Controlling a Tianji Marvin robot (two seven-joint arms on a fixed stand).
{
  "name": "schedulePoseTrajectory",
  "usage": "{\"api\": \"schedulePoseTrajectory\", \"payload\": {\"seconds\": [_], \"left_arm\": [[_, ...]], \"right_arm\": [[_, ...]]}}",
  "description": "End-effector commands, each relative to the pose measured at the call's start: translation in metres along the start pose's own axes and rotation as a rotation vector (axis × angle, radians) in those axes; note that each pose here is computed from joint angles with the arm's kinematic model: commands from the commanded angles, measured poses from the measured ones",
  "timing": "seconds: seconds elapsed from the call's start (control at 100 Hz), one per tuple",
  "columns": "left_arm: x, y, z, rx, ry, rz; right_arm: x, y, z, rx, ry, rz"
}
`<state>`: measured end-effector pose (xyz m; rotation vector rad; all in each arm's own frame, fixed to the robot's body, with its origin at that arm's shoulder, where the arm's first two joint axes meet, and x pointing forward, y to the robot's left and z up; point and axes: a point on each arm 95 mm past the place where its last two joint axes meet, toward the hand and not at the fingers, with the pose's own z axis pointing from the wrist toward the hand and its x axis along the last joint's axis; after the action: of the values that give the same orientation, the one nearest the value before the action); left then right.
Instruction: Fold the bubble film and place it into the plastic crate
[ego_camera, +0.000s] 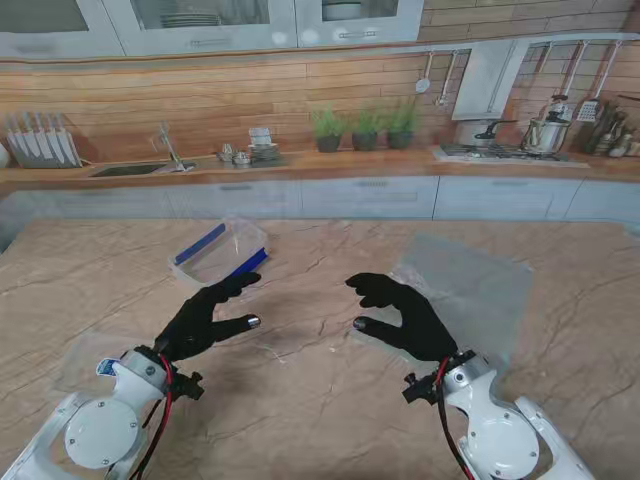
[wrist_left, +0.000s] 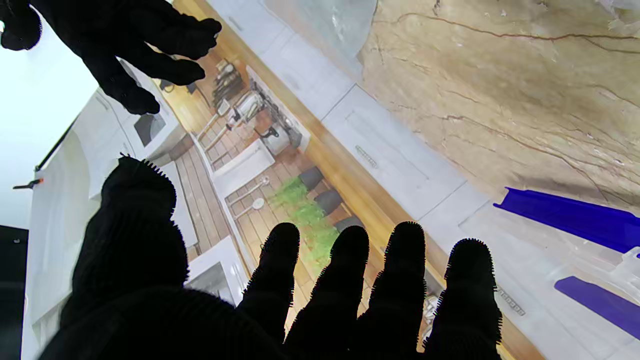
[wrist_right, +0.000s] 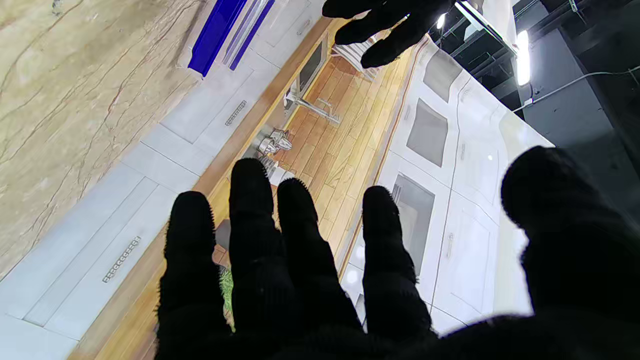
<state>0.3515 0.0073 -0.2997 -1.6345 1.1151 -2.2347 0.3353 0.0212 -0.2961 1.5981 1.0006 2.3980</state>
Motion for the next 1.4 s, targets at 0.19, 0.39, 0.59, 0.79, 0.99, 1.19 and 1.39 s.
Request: {"api": "schedulePoseTrajectory", "payload": {"seconds": [0.19, 0.39, 0.59, 0.79, 0.99, 1.19, 1.39], "left_arm": [[-0.005, -0.001, -0.003, -0.030, 0.014, 0.029], [-0.005, -0.001, -0.003, -0.044, 0.028, 0.020], [-0.005, -0.001, -0.002, -0.047, 0.024, 0.013], [-0.005, -0.001, -0.002, -0.040, 0.025, 0.013], [-0.004, 0.000, -0.001, -0.041, 0.025, 0.018], [-0.006, 0.002, 0.002, -0.057, 0.008, 0.012], [-0.005, 0.003, 0.002, -0.055, 0.003, 0.013]], "right_arm": [[0.001, -0.002, 0.001, 0.002, -0.003, 0.007], [0.001, -0.001, 0.000, 0.002, 0.005, -0.006], [-0.001, 0.008, -0.001, -0.014, 0.008, -0.070], [-0.013, 0.036, -0.004, -0.002, -0.072, -0.242], [-0.034, 0.060, -0.002, 0.004, -0.194, -0.455], [-0.061, 0.080, 0.007, 0.039, -0.357, -0.681], [-0.094, 0.090, 0.016, 0.055, -0.508, -0.771]]}}
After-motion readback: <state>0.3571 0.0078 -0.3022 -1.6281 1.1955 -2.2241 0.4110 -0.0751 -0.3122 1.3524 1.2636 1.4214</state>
